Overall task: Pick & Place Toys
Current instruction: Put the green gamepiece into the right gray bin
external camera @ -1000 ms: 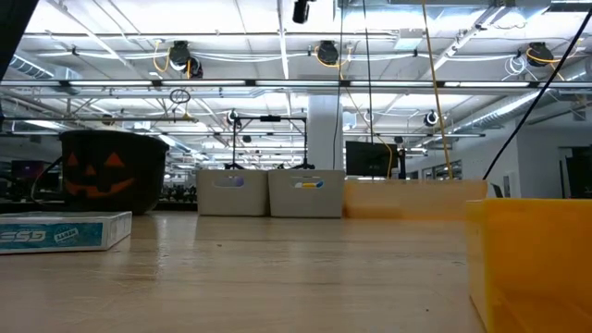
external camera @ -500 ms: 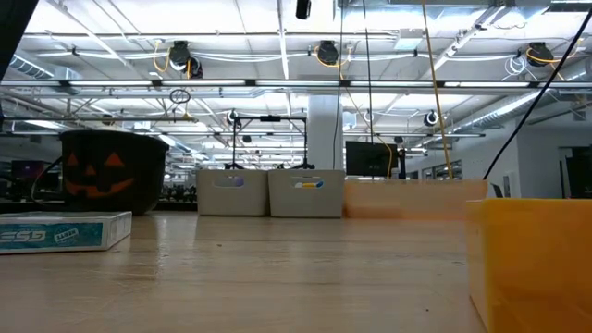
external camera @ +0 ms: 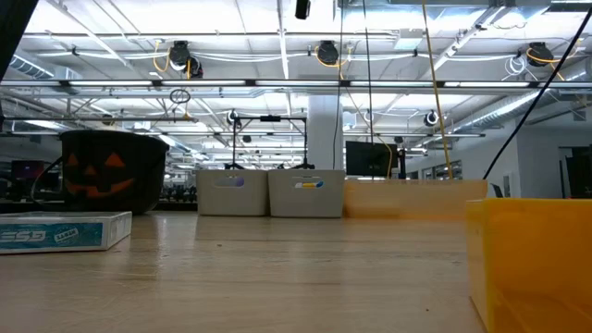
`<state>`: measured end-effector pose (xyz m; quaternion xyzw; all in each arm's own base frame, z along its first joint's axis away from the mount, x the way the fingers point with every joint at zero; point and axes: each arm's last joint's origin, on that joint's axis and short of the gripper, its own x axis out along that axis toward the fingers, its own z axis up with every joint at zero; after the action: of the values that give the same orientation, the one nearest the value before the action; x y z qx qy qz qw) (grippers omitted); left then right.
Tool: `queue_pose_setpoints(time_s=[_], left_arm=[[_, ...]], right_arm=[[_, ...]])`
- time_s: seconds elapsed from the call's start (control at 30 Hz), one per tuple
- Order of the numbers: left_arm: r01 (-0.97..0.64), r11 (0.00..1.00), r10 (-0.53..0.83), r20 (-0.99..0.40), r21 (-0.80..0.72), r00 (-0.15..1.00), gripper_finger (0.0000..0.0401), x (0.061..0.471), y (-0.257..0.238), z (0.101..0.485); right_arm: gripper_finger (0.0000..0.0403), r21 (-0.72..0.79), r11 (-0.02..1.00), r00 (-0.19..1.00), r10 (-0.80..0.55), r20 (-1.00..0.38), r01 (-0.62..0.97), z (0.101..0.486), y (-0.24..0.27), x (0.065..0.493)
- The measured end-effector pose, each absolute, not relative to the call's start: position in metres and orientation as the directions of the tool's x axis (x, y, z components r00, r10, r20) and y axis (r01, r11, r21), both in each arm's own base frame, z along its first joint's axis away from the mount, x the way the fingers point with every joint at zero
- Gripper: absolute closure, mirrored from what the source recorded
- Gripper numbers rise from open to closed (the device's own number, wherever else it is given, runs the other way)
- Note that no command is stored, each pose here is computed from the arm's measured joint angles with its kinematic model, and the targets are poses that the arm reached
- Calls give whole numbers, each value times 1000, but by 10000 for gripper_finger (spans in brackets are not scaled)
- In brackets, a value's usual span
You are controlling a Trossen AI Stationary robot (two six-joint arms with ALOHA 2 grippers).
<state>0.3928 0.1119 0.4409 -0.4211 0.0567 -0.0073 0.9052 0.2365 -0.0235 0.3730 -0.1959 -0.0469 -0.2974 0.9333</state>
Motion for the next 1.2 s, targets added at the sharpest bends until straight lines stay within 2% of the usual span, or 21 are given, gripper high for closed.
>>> queue_pose_setpoints(time_s=[0.53,1.2], left_arm=[[-38,659,-64,-106,-751,992,222,393,112,440],[-51,658,-63,-122,-751,991,222,392,112,438]], right_arm=[[235,-319,758,822,-530,210,570,373,-23,236],[269,-314,756,818,-529,224,575,375,-23,236]])
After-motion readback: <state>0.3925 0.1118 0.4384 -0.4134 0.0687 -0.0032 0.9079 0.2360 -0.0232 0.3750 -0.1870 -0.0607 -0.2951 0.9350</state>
